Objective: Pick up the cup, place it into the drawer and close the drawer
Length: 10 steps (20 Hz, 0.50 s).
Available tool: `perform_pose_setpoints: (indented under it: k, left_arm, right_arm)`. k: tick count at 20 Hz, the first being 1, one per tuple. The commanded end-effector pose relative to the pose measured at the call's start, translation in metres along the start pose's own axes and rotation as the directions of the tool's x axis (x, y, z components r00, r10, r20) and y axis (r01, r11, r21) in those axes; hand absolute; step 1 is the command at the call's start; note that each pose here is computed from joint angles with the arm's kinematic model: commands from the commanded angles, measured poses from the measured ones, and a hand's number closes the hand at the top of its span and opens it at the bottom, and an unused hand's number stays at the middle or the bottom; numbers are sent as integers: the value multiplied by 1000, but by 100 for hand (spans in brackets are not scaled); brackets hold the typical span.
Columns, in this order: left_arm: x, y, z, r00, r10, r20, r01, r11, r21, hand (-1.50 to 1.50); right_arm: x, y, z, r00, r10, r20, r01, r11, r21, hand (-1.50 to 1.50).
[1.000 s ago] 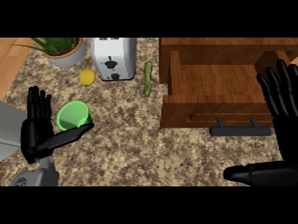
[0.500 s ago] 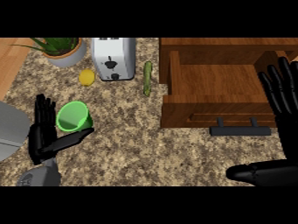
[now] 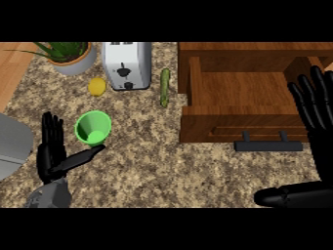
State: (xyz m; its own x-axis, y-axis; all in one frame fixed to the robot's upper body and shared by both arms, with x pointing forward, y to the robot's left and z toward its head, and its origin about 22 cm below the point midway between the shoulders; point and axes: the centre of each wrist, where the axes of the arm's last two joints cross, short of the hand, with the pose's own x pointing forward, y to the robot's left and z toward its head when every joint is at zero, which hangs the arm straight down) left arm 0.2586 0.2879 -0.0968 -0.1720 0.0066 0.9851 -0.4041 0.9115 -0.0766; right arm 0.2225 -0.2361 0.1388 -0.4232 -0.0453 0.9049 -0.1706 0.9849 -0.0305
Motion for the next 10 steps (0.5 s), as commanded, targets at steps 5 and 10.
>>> perform_pose_setpoints:
  k: [5, 10]
  left_arm:
    - [-26, 5, 9, 1000, -20, -17, 20, 1000, 4, -150]
    - [-35, 10, -1, 1000, -1, -18, 1, 1000, 0, -150]
  right_arm:
    - [1, -6, -2, 1000, -18, -2, 18, 1000, 11, -150]
    - [14, 6, -12, 1000, 0, -1, 0, 1000, 3, -150]
